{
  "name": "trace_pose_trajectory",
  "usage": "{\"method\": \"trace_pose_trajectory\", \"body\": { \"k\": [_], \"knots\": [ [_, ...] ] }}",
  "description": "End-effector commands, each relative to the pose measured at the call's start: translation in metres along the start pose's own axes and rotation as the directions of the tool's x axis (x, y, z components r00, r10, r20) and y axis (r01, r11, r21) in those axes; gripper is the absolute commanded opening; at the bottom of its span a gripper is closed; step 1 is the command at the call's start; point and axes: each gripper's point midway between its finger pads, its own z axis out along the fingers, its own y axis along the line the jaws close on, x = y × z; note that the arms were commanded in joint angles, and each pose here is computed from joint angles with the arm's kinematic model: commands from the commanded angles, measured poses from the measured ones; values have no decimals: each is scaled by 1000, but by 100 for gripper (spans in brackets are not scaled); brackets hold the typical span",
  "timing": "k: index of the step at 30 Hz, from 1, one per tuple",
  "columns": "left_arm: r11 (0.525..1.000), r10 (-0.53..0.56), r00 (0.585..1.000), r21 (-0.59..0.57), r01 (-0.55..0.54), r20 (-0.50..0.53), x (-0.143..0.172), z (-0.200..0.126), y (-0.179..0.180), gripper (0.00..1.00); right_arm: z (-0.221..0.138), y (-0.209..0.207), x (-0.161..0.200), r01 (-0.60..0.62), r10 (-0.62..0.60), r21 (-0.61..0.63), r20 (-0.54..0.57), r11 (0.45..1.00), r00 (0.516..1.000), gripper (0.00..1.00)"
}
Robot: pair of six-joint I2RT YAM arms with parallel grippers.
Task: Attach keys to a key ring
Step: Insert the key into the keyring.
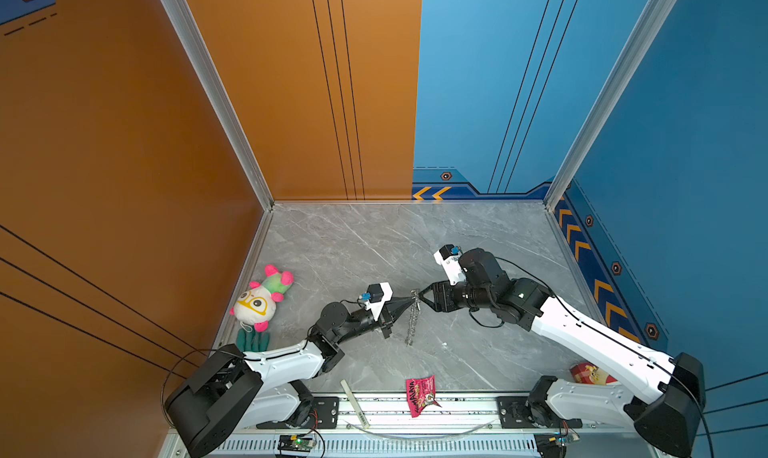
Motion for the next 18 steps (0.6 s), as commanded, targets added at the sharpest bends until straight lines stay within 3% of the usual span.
{"method": "trace_pose_trajectory", "body": {
  "k": [1,18],
  "knots": [
    [1000,30,999,-1,-30,36,-9,-2,-4,0,-2,9,1,-8,8,-22,-24,1000,1000,57],
    [999,25,999,47,-27,34,-10,0,-12,0,10,10,6,6,-6,-5,-48,1000,999,58]
  ]
}}
